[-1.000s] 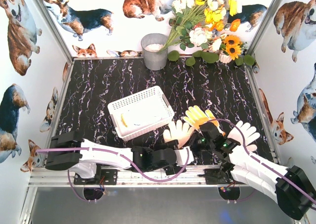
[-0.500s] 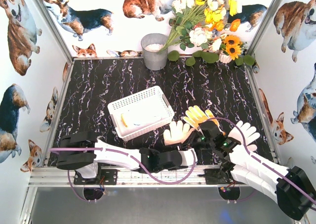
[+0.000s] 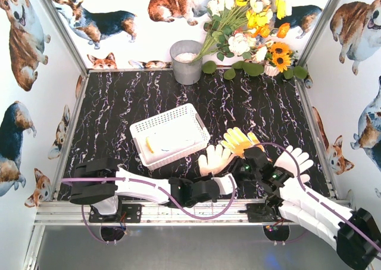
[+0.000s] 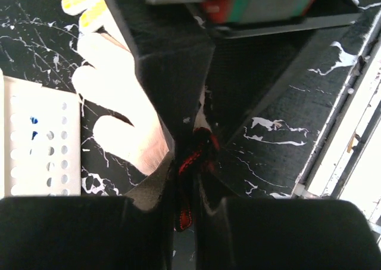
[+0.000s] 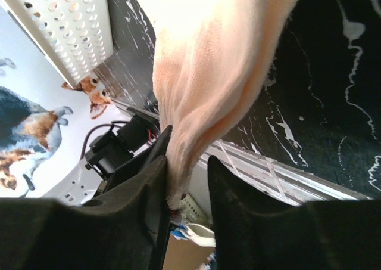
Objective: Put the gloves into the storage basket
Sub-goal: Pick up the glove from the center of the board.
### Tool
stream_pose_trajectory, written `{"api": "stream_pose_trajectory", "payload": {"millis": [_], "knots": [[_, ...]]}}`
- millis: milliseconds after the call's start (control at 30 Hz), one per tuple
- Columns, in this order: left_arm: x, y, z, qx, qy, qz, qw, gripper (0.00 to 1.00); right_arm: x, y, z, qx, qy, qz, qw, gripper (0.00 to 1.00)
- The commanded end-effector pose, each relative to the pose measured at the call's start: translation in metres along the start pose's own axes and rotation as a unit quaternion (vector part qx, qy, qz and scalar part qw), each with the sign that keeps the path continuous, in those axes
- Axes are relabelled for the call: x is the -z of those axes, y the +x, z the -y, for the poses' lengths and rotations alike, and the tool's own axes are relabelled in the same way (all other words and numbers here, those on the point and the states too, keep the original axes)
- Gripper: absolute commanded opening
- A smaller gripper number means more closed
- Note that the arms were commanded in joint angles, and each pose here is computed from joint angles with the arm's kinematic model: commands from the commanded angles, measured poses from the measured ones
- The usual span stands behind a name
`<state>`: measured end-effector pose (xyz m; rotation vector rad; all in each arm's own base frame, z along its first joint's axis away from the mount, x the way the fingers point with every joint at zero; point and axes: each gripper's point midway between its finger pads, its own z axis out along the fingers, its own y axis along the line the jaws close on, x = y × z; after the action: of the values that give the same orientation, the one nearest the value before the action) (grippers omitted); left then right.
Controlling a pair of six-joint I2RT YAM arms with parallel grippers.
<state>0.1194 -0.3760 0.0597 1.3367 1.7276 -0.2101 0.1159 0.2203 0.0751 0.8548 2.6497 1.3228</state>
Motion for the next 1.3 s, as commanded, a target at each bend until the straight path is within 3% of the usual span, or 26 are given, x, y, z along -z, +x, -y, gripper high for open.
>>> {"api": "stream_pose_trajectory", "payload": {"millis": [0, 133, 367, 767, 1033, 1267], "knots": [[0.003, 0.006, 0.000, 0.014, 0.003, -0.003, 1.000, 0.00, 0.006, -0.008, -0.025, -0.001, -0.054, 0.033, 0.998, 0.44], [0.005, 0.004, -0.002, 0.022, 0.002, 0.001, 1.000, 0.00, 0.009, -0.016, -0.019, -0.002, -0.044, 0.061, 0.997, 0.58], [0.008, -0.003, -0.004, 0.032, 0.001, 0.010, 0.999, 0.00, 0.008, -0.037, -0.023, -0.022, -0.067, 0.117, 0.991, 0.69], [0.013, -0.006, -0.020, 0.058, -0.027, 0.013, 0.998, 0.00, -0.012, -0.047, 0.003, -0.030, -0.002, 0.124, 0.992, 0.71], [0.021, 0.002, -0.019, 0.062, -0.012, 0.018, 0.998, 0.00, -0.020, -0.058, -0.005, -0.042, -0.022, 0.144, 0.988, 0.71], [0.025, 0.002, -0.020, 0.063, -0.006, 0.020, 0.998, 0.00, -0.037, -0.056, -0.006, -0.045, -0.016, 0.125, 0.991, 0.68]]}}
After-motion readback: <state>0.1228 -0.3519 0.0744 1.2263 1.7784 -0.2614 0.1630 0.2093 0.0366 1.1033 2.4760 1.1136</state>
